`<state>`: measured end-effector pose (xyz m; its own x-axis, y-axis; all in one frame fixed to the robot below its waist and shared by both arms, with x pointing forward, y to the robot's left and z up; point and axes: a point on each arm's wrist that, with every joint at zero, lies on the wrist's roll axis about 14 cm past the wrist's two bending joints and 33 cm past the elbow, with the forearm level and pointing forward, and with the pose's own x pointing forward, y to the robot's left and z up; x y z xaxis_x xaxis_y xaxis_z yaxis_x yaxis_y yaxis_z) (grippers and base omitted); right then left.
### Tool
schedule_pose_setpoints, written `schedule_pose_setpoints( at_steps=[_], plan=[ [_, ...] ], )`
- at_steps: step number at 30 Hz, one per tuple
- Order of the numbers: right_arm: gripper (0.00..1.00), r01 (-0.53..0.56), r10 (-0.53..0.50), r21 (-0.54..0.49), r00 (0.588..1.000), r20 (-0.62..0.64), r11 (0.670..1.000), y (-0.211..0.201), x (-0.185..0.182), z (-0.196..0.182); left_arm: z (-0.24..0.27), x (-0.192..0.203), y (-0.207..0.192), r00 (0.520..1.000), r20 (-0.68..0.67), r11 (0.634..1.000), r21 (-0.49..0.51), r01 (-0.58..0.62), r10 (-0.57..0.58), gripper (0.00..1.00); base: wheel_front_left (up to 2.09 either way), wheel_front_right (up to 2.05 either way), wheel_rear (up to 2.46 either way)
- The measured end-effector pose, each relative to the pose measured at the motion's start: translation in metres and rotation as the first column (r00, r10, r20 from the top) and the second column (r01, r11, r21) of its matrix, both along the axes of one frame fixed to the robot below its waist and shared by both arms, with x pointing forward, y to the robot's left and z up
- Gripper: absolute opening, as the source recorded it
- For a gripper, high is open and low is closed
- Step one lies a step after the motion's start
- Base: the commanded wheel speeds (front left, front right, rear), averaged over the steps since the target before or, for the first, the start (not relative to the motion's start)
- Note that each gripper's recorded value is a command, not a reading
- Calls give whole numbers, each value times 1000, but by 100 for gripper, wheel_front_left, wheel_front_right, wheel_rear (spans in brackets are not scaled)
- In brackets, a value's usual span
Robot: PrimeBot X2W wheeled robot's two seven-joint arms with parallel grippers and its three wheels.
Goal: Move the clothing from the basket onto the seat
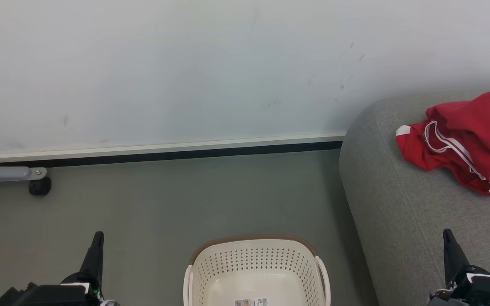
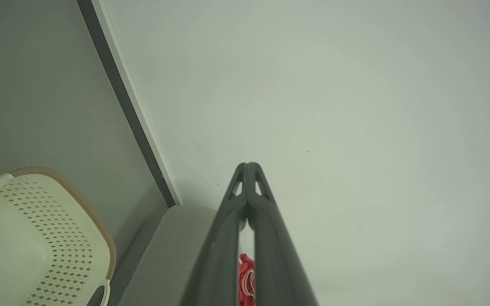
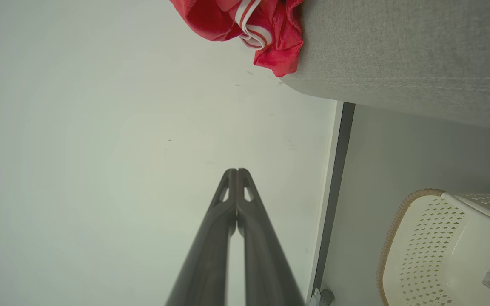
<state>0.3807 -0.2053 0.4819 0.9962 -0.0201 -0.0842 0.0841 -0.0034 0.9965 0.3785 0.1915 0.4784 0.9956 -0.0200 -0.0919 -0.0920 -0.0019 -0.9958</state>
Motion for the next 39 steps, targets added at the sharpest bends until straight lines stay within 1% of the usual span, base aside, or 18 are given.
schedule_pose_setpoints(
  at_steps=[39],
  plan=[
    [0, 0, 0, 0, 1000, 0, 1000, 0, 0, 0, 0, 0, 0, 1000, 0, 1000, 0, 0, 0, 0, 0, 0, 0]
  ],
)
